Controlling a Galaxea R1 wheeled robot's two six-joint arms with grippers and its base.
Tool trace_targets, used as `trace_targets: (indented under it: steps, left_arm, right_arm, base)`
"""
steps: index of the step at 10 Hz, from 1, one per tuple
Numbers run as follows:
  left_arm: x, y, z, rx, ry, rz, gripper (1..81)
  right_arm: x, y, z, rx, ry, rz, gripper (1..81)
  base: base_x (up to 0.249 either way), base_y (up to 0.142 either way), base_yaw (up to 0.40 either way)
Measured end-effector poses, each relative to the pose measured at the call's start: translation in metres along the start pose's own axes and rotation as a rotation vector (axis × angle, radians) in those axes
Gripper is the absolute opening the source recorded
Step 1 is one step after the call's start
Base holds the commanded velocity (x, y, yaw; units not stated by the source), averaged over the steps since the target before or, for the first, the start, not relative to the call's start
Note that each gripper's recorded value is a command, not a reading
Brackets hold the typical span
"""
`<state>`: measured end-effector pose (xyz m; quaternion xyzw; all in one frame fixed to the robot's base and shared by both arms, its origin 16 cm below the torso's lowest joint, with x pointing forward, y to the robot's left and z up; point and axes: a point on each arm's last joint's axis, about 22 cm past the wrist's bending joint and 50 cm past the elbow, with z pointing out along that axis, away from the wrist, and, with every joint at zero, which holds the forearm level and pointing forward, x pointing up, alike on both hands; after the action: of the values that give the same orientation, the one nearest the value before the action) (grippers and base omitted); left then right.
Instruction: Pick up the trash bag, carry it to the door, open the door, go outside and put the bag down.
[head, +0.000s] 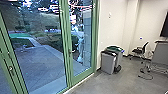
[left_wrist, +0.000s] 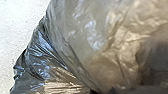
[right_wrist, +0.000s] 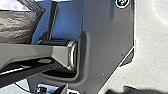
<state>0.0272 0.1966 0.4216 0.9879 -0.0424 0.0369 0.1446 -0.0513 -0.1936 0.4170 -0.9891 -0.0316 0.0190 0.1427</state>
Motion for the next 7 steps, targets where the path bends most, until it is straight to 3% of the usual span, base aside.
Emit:
trace_targets:
  steps: [7]
  left_arm:
    - [0.0006,0.0046,0.0011,-0.005,0.001,0.0,1.0]
  right_arm:
    - [0.0003,-0.0006,0.0001,0.001,0.001,0.0,81.1]
  base:
    - [0.161,0.0,0.0]
